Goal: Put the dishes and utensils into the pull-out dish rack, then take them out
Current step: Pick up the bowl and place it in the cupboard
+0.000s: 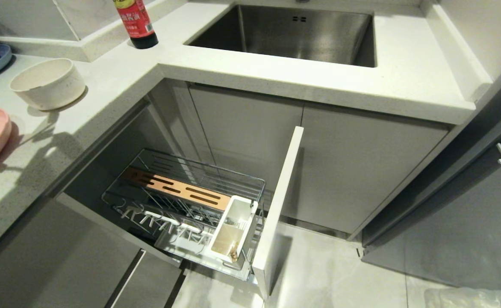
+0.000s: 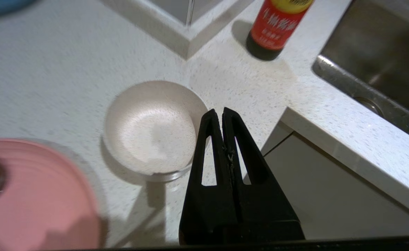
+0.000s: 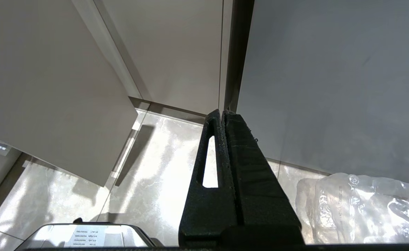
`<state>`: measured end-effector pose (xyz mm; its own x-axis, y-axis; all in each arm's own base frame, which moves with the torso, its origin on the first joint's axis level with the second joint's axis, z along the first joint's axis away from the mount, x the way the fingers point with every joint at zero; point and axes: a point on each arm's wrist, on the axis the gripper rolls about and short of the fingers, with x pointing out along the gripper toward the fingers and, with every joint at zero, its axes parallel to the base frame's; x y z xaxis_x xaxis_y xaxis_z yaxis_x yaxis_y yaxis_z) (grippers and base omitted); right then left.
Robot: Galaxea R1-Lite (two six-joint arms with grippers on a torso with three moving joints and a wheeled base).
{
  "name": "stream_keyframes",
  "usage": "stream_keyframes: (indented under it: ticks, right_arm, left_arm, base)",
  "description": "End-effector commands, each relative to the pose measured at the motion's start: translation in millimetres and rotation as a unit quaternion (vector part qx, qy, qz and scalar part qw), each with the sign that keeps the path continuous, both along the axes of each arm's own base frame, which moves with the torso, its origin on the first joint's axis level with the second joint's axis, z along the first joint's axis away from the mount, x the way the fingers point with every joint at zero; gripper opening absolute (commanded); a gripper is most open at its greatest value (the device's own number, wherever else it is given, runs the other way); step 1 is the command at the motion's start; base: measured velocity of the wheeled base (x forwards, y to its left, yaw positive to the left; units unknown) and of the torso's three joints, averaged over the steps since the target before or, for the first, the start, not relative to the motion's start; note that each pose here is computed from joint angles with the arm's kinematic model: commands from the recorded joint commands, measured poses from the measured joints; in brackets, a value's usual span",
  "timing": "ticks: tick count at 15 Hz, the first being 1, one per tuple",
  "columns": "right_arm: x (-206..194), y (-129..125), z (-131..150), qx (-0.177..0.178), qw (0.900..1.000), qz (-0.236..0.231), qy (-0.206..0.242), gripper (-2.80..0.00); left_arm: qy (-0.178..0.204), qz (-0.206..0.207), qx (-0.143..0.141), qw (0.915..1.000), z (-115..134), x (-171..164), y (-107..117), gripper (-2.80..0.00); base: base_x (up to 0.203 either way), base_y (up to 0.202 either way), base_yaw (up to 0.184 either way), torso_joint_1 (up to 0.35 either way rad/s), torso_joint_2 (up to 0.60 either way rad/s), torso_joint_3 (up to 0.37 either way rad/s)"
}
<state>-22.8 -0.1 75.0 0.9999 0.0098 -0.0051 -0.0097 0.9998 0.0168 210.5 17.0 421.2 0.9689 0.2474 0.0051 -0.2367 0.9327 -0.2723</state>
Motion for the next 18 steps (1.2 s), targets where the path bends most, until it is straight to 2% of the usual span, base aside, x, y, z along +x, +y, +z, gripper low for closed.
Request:
stream_keyframes:
  ticks: [1,3,5,8,9,15,18]
  right_arm:
    - [0,0,0,0.0,1.0,0.0,0.0,-2.8]
    - [0,0,0,0.0,1.0,0.0,-0.001,-2.8]
    - [0,0,0,0.0,1.0,0.0,-0.001,-2.8]
    - [0,0,0,0.0,1.0,0.0,-0.001,-2.8]
    - [0,0,0,0.0,1.0,0.0,0.0,-2.8]
    - [0,0,0,0.0,1.0,0.0,0.0,-2.8]
    - [0,0,0,0.0,1.0,0.0,0.0,-2.8]
  left_arm:
    - [0.049,0.005,-0.025,0.9985,-19,56,5,-2.8]
    - [0.065,0.008,-0.042,0.997,-27,77,7,-2.8]
    - [0.074,0.009,-0.047,0.9961,-33,90,8,-2.8]
    - [0.081,0.011,-0.047,0.9955,-33,92,8,-2.8]
    - [0.08,0.012,-0.047,0.9957,-32,91,9,0.0]
    - [0.076,0.012,-0.044,0.9961,-31,92,9,0.0]
    - [0.087,0.013,-0.043,0.9952,-40,104,10,0.0]
  base:
    - [0.0,0.0,0.0,0.0,0.0,0.0]
    - [0.0,0.0,0.0,0.0,0.0,0.0]
    - [0.0,0.0,0.0,0.0,0.0,0.0]
    - [0.0,0.0,0.0,0.0,0.0,0.0]
    - [0.0,0.0,0.0,0.0,0.0,0.0]
    - [0.0,0.0,0.0,0.0,0.0,0.0]
    - [0.0,0.0,0.0,0.0,0.0,0.0]
